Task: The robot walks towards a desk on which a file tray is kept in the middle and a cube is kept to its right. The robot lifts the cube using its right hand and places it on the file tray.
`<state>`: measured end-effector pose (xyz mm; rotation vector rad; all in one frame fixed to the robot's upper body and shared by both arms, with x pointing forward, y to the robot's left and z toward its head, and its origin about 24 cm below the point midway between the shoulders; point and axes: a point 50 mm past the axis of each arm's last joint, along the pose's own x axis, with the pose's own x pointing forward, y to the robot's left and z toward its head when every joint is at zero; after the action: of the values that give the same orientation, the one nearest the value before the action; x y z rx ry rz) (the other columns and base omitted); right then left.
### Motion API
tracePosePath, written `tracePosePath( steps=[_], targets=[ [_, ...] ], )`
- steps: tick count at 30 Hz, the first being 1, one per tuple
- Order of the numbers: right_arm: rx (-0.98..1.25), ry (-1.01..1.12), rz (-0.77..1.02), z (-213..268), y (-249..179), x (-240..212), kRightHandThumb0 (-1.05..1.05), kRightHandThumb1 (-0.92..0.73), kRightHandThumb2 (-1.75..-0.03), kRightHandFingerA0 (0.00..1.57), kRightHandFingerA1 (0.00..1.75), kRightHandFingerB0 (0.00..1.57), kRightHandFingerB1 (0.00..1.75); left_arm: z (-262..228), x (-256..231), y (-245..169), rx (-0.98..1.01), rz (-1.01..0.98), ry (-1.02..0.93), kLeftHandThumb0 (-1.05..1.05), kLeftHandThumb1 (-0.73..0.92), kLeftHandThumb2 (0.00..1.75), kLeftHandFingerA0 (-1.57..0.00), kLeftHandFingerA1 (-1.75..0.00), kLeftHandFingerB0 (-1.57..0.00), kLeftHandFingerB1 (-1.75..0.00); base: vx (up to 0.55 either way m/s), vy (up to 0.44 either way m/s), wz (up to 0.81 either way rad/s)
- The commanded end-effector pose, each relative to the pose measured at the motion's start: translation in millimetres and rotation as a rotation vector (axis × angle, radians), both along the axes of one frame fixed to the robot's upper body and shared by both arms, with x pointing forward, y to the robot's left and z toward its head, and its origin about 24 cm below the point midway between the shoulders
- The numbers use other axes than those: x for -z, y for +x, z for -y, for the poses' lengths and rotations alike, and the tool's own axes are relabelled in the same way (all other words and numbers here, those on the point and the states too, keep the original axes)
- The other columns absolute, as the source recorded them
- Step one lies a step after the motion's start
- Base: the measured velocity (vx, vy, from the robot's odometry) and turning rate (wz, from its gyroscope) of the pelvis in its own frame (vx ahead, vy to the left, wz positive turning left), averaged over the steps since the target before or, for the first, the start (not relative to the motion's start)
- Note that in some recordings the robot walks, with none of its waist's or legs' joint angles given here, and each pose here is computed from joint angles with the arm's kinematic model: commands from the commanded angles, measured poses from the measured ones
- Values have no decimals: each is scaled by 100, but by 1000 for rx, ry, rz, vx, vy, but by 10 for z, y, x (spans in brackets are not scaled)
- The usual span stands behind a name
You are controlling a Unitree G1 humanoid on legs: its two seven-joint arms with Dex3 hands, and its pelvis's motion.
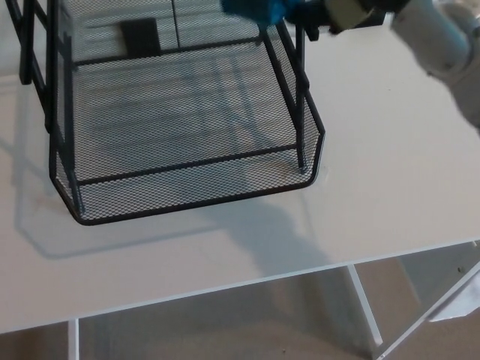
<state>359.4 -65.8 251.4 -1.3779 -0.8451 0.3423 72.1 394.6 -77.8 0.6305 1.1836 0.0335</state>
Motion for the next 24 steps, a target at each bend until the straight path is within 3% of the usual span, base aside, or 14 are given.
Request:
tracePosePath(
  steps=[1, 4, 7, 9, 14, 15, 17, 18, 19, 20, 21, 22, 23, 24],
  targets=[
    [12, -232, -311, -320, 40, 559, -26, -55, -60, 95, 131, 99, 67, -5, 8, -49, 19, -21, 30, -59, 87, 66, -45, -43, -31, -34, 0, 0, 0],
    [4, -248, -324, -364, 33, 652, -25, -53, -64, 98, 127, 99, 69, -3, 0, -52, 29, -14, 22, -60, 87, 66, -44, -45, -32, -36, 0, 0, 0],
    [4, -266, -358, -396, 15, 740, -28, -53, -65, 92, 150, 95, 70, -3, -11, -37, 30, -19, 17, -59, 87, 66, -42, -42, -27, -33, 0, 0, 0],
    [-3, -255, -362, -419, 5, 782, -27, -52, -69, 94, 150, 95, 79, -2, -9, -35, 24, -18, 19, -59, 86, 66, -44, -44, -29, -34, 0, 0, 0],
    [-6, -263, -366, -440, -1, 805, -24, -50, -77, 94, 158, 95, 80, 8, 0, -56, 51, -24, 32, -59, 88, 66, -44, -42, -30, -34, 0, 0, 0],
    [-7, -239, -363, -446, 6, 796, -25, -58, -76, 95, 160, 88, 76, 0, -7, -65, 45, -27, 26, -59, 88, 66, -45, -43, -29, -34, 0, 0, 0],
    [18, -235, -337, -432, 10, 749, -34, -70, -67, 72, 150, 53, 50, -7, -6, -71, 15, -25, 16, -59, 86, 66, -44, -43, -30, -34, 0, 0, 0],
    [24, -233, -338, -432, 11, 747, -34, -70, -67, 72, 150, 53, 50, -8, -3, -74, 11, -24, 18, -59, 86, 66, -44, -43, -30, -34, 0, 0, 0],
    [87, -294, -374, -431, 32, 726, -41, -76, -62, 20, 73, 28, 40, -4, 5, -84, 6, -26, 18, -60, 86, 66, -44, -44, -29, -34, 0, 0, 0],
    [136, -343, -401, -433, 40, 685, -48, -75, -62, 0, 36, 8, 37, -2, 6, -85, 5, -24, 13, -59, 86, 66, -42, -42, -27, -33, 0, 0, 0],
    [158, -313, -416, -431, 40, 650, -57, -65, -58, 0, 0, 0, 30, 3, 20, -91, 2, -29, 19, -60, 86, 66, -42, -41, -27, -32, 0, 0, 0],
    [175, -291, -436, -426, 47, 619, -63, -53, -72, 0, 0, 2, 17, 6, 23, -90, 22, -35, 26, -60, 88, 66, -43, -42, -30, -34, 0, 0, 0],
    [185, -291, -436, -423, 50, 588, -85, -42, -71, 0, 13, 0, 4, 2, 21, -88, 25, -38, 34, -61, 86, 66, -45, -44, -31, -34, 0, 0, 0],
    [192, -297, -425, -419, 51, 564, -92, -49, -76, 0, 12, 0, 0, -2, 15, -89, 25, -38, 34, -61, 87, 66, -44, -43, -30, -34, 0, 0, 0]
  ],
)
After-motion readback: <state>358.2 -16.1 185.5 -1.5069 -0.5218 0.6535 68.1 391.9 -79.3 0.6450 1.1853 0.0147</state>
